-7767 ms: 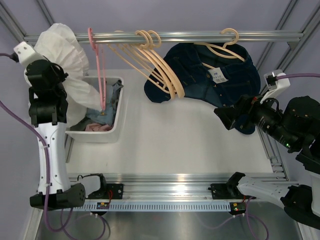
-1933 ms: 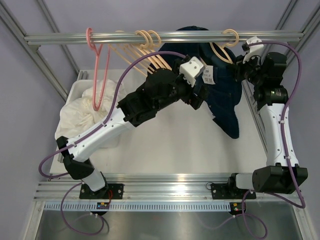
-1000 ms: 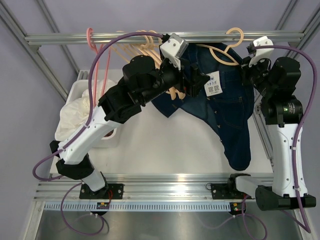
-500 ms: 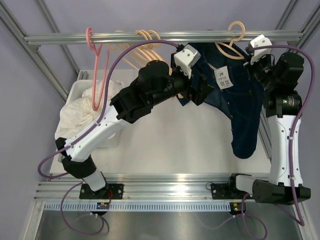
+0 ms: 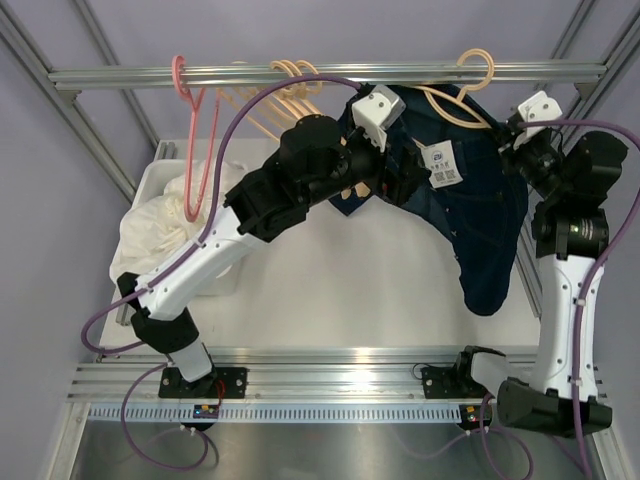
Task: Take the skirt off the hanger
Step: Pick up the hanger from the clothesline.
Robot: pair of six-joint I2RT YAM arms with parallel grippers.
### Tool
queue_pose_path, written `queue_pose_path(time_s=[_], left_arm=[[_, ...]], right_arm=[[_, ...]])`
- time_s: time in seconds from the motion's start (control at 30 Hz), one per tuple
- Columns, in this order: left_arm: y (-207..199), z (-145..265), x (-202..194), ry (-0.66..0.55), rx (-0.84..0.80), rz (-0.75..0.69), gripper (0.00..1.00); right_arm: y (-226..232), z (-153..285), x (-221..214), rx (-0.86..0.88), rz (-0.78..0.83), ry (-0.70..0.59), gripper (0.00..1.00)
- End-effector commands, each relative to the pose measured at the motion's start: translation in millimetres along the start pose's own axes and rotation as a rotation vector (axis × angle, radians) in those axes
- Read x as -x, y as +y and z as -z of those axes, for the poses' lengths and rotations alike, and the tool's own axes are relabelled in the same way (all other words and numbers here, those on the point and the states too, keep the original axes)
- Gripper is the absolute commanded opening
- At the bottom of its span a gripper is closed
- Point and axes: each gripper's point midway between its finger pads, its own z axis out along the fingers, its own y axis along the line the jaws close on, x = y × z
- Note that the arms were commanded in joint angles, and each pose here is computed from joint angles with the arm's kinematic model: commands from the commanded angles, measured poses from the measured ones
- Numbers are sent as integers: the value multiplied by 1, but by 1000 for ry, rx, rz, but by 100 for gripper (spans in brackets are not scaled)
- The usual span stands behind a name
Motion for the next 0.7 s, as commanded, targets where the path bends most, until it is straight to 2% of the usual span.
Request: queue_pose_path(time_s=[0.0, 0.13, 0.27, 0.57, 0.67], left_arm=[[-2, -1, 37, -90, -6, 7, 99], [-6, -2, 45, -113, 9, 12, 99], [-11, -11, 51, -141, 24, 21, 99], [-25, -44, 21, -113, 63, 15, 99], [-25, -48, 18, -104, 71, 18, 99]], right_arm=[[8, 44, 82, -44, 97, -223, 0], [21, 60, 74, -27, 27, -131, 0], [42, 78, 78, -2, -44, -157, 0], [81, 88, 53, 73, -308, -86, 0], [88, 92, 45, 66, -313, -58, 0]])
